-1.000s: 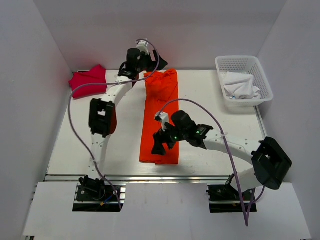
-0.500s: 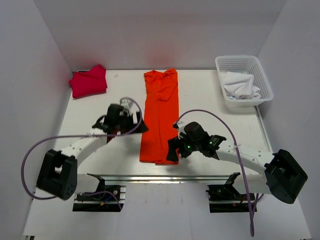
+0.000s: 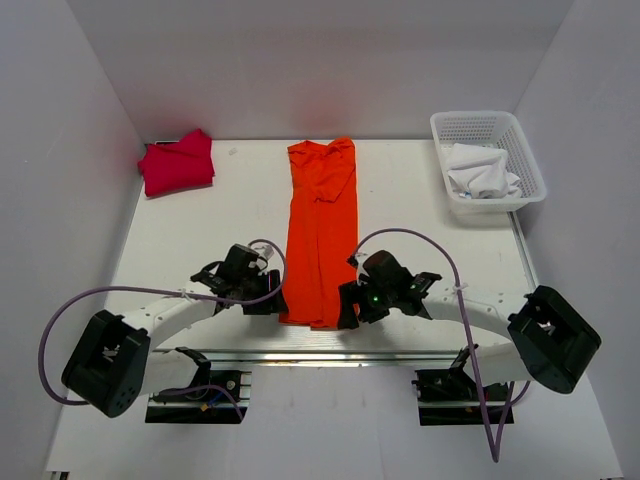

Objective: Fold and stack the t-shirts
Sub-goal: Grab the bottom of the folded rectangular tshirt with both arms

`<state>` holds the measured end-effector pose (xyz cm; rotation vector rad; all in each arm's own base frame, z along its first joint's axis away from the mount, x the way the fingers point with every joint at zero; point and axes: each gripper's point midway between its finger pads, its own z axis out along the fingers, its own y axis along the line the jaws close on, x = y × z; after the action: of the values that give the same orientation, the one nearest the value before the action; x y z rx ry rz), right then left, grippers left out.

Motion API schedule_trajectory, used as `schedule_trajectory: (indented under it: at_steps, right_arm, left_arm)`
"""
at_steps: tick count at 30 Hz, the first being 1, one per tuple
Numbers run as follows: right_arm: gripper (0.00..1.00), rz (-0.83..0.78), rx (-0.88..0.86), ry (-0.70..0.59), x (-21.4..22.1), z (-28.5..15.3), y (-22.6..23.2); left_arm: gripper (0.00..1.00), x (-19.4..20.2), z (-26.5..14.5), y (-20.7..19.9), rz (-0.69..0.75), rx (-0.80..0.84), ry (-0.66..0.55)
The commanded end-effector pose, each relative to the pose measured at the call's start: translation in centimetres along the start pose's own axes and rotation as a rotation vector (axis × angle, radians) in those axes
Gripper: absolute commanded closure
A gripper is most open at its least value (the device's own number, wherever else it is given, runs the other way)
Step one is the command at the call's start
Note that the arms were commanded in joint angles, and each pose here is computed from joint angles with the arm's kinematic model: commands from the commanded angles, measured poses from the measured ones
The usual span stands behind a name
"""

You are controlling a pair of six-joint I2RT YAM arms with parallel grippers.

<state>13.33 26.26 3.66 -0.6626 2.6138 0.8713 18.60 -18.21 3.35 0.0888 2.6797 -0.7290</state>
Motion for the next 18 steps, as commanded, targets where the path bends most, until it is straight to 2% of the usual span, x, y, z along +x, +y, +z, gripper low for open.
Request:
schedule_trajectory:
  at_steps: [1, 3, 6, 8, 12, 16, 18]
  right_arm:
    - [0.25, 0.033, 0.028, -0.004, 0.1, 0.4, -0.6]
    - [0.28, 0.044, 0.037, 0.011, 0.4, 0.9, -0.9]
    - [0.32, 0.049, 0.040, 0.028, 0.5, 1.2, -1.0]
    - [0.34, 0.043, 0.032, 0.030, 0.3, 1.5, -0.8]
    - [0.42, 0.044, 0.044, 0.056, 0.6, 1.7, -1.0]
    - [0.55, 0.045, 0.047, 0.050, 0.6, 1.5, -1.1]
    - [0.62, 0.044, 0.052, 0.059, 0.7, 1.5, -1.1]
  left_arm:
    - [0.37, 1.6, 0.1, 0.5, -0.004, -0.025, 0.050]
    - [0.38, 3.1, 0.2, 0.8, 0.004, -0.037, 0.092]
    - [0.38, 3.5, 0.2, 1.0, 0.002, -0.046, 0.091]
    - [0.42, 3.7, 0.4, 1.0, 0.008, -0.047, 0.101]
    - [0.61, 4.2, 0.8, 0.3, 0.020, -0.025, 0.132]
    - [0.68, 4.4, 1.1, 0.8, 0.025, -0.050, 0.140]
    - [0.77, 4.2, 1.2, -0.2, 0.031, -0.021, 0.157]
